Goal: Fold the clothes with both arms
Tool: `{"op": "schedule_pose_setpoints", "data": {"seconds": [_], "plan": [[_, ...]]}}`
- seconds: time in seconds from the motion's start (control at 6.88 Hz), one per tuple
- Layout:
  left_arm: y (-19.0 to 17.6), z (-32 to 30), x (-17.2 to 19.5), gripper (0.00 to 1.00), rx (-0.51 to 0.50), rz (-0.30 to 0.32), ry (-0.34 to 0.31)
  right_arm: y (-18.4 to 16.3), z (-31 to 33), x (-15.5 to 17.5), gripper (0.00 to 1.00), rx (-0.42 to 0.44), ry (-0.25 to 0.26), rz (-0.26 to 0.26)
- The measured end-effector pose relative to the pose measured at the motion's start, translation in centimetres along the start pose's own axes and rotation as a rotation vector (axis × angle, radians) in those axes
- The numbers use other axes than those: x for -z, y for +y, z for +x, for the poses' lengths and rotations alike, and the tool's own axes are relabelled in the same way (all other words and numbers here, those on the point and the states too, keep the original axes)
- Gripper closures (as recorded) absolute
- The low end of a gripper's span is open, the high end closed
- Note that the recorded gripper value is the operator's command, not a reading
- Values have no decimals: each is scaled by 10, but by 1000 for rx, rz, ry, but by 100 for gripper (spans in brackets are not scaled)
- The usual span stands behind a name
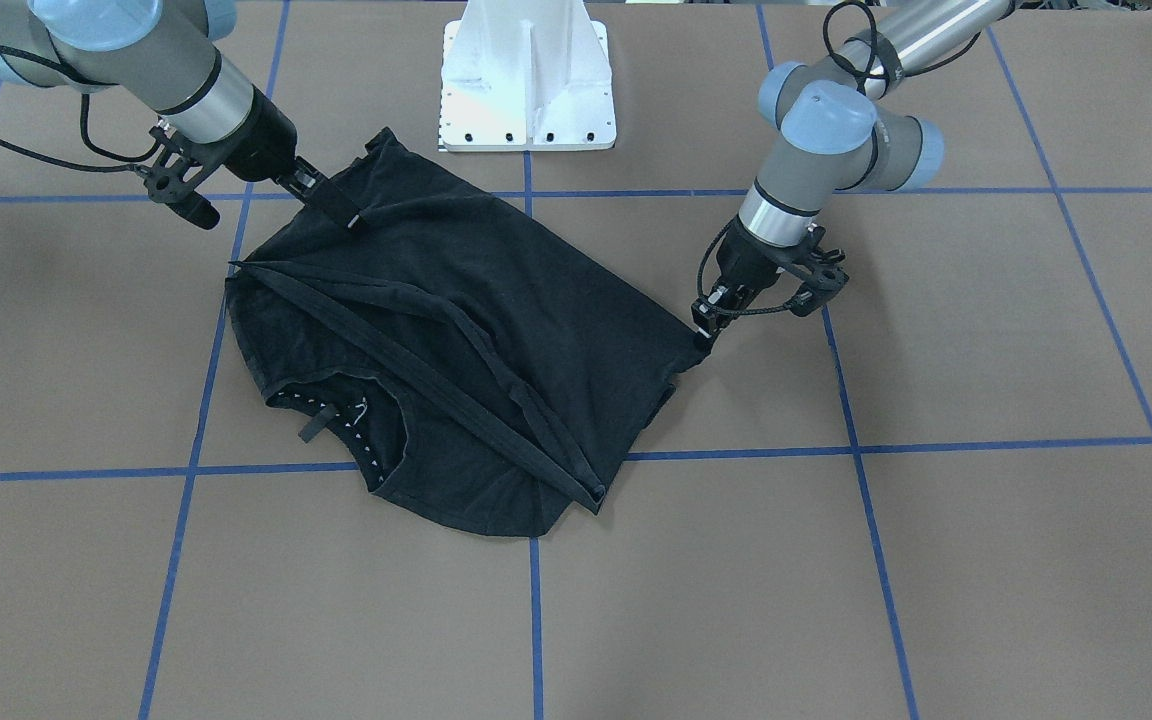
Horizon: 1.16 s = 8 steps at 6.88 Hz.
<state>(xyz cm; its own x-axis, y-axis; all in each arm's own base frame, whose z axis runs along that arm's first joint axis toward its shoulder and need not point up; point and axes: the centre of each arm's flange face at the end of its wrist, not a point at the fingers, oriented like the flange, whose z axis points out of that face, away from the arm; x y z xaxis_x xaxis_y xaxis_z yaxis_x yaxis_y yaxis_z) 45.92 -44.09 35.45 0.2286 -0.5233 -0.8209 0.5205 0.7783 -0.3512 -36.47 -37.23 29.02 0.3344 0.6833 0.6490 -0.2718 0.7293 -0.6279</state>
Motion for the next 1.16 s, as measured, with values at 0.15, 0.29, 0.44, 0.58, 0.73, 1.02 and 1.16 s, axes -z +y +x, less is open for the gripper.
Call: {"op": "schedule_pose_setpoints", "data": {"seconds": [0.15,0.29,0.44,0.58,0.73,1.02,1.16], "plan": [[-28,17,8,100,-54,39,26,2,-4,2,0,4,-8,-2],[-62,40,10,100,-97,90,46,0,-7,7,0,3,-18,2],[-99,68,5,100,-124,140,61,-6,-10,14,0,-2,-32,14],[-134,97,-9,100,-141,182,84,-11,-12,20,0,-7,-44,26],[-165,124,-32,100,-150,211,110,-14,-15,23,0,-9,-57,40],[-213,174,-69,100,-197,276,139,-16,-24,25,0,2,-87,82],[-225,190,-81,100,-213,303,144,-16,-27,24,0,18,-95,100]]}}
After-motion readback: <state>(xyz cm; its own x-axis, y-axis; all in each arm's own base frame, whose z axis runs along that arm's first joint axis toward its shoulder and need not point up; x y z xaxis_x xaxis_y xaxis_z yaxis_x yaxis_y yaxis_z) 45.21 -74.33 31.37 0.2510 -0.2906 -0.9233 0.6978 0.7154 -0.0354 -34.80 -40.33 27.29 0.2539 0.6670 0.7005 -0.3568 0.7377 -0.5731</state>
